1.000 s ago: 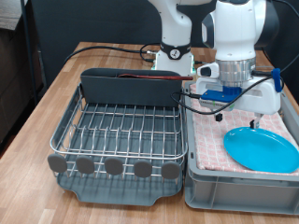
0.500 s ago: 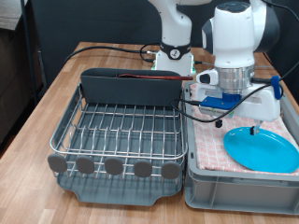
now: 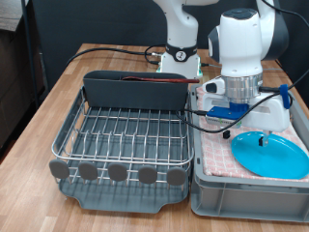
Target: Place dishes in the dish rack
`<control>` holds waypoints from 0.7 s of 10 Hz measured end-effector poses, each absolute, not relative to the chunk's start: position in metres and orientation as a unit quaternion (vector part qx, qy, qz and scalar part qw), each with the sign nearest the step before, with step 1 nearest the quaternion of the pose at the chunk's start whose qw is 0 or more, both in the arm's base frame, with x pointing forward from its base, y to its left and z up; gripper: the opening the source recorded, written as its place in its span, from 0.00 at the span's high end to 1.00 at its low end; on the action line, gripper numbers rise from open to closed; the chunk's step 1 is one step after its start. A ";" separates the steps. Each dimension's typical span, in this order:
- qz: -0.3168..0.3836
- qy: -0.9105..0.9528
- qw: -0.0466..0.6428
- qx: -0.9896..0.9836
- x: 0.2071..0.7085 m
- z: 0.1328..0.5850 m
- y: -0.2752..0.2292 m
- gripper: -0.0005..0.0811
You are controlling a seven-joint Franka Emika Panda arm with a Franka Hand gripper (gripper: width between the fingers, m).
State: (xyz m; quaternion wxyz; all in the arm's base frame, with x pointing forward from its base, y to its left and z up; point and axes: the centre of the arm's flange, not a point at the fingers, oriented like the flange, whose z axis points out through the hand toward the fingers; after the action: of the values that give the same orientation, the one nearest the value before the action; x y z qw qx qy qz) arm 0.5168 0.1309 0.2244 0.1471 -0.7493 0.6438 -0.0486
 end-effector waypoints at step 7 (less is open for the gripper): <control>-0.052 0.644 0.151 -0.748 0.519 0.225 0.131 0.50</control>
State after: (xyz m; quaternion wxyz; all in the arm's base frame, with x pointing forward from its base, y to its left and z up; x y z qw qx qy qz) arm 0.5186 0.1308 0.2250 0.1510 -0.7485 0.6436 -0.0522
